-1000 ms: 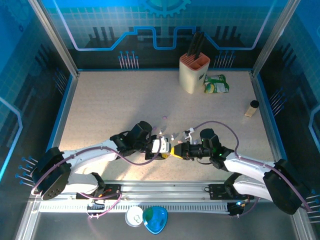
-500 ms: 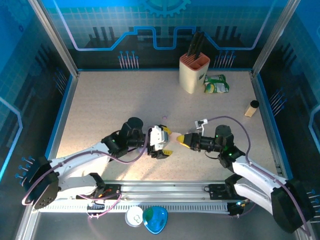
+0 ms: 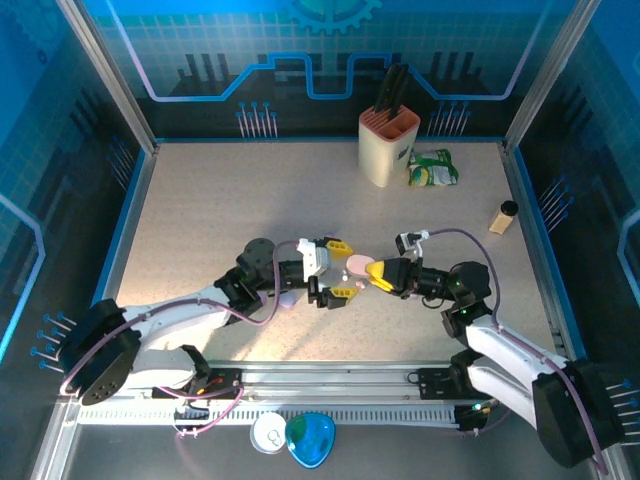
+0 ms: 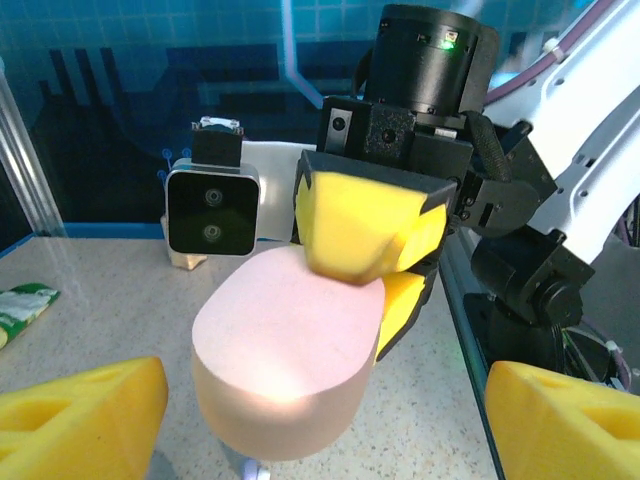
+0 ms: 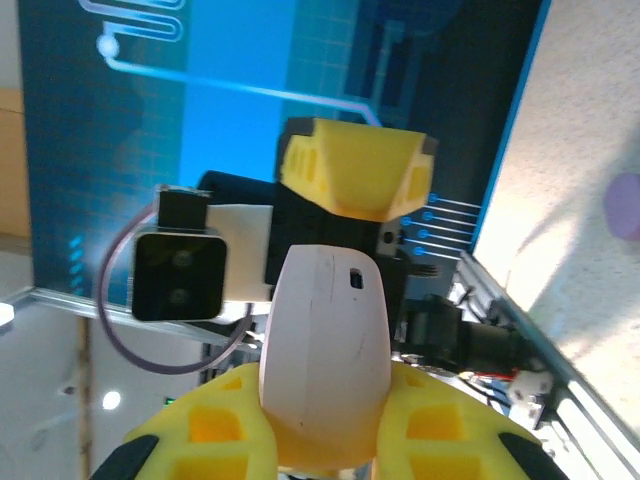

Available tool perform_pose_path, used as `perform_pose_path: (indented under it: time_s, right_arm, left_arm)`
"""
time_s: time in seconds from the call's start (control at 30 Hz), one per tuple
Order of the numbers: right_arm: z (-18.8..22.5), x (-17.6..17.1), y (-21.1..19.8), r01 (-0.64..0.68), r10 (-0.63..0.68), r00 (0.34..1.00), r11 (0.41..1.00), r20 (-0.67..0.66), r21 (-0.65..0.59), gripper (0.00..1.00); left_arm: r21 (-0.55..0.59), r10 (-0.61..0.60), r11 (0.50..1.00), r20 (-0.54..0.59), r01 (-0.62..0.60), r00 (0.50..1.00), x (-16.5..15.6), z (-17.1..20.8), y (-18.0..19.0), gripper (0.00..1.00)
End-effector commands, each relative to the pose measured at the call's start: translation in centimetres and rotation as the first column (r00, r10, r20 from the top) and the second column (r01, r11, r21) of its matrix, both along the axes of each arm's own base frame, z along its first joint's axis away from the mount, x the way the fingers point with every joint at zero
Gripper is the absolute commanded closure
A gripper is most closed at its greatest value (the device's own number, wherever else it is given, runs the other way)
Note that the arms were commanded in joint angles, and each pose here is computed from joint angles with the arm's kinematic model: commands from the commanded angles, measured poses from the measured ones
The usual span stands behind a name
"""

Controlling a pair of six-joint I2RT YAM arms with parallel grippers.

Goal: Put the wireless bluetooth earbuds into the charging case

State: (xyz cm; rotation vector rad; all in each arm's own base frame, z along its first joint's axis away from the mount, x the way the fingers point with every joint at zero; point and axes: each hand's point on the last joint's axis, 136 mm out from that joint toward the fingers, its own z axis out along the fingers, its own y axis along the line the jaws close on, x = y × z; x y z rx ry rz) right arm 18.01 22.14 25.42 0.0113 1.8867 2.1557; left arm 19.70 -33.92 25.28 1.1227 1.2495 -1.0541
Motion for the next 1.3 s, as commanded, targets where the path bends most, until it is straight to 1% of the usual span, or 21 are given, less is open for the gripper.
perform_pose_path:
  time_s: [0.0, 0.07, 0.2, 0.4, 0.57, 0.8, 0.97, 1.03, 1.13, 1.27]
  right_arm:
    - [2.8, -1.0, -0.3, -0.04, 0.035, 0.997, 0.997, 0.07, 0.073, 0.95]
    - [2.9, -0.9, -0.3, -0.038, 0.033, 0.997, 0.997, 0.064, 0.074, 0.96]
    - [2.6, -0.9, -0.3, -0.033, 0.03, 0.998, 0.997, 0.051, 0.065, 0.97]
    - [2.3, -1.1, -0.2, -0.027, 0.025, 0.998, 0.999, 0.058, 0.04, 0.98]
    - [2.1, -1.1, -0.3, -0.017, 0.015, 0.998, 0.999, 0.061, 0.028, 1.0]
    - [1.7, -1.1, -0.2, -0.008, 0.008, 0.999, 1.0, 0.053, 0.01, 1.0]
    - [1.8, -1.0, -0.3, -0.004, 0.003, 0.998, 1.0, 0.055, 0.011, 1.0]
    - [2.1, -1.0, -0.3, 0.0, -0.001, 0.998, 1.0, 0.061, 0.015, 1.0]
    - [2.4, -1.1, -0.3, -0.001, 0.0, 0.998, 1.0, 0.068, 0.022, 1.0]
    - [2.4, -1.2, -0.3, -0.001, 0.0, 0.998, 1.0, 0.068, 0.024, 1.0]
  left_arm:
    - [-0.095, -0.055, 0.994, 0.047, 0.059, 0.997, -0.8, 2.2, -0.6, 0.18]
    - [-0.118, -0.062, 0.991, 0.047, 0.067, 0.997, -0.7, 2.5, -0.7, 0.2]
    - [-0.087, -0.086, 0.992, 0.04, 0.09, 0.995, -0.8, 1.7, -1.2, 0.24]
    - [-0.09, -0.104, 0.99, 0.038, 0.107, 0.994, -0.8, 1.9, -1.5, 0.42]
    - [-0.102, -0.129, 0.986, 0.022, 0.13, 0.991, -0.9, 2.3, -1.8, 0.47]
    - [-0.122, -0.153, 0.981, -0.001, 0.152, 0.988, -1.0, 2.6, -2.1, 0.48]
    - [-0.12, -0.157, 0.981, -0.005, 0.155, 0.988, -1.1, 2.4, -2.1, 0.54]
    - [-0.117, -0.157, 0.981, -0.004, 0.156, 0.988, -1.1, 2.3, -2.0, 0.54]
    - [-0.115, -0.154, 0.982, -0.001, 0.153, 0.988, -1.1, 2.1, -2.0, 0.46]
    - [-0.115, -0.153, 0.982, 0.003, 0.153, 0.988, -1.1, 2.2, -2.0, 0.45]
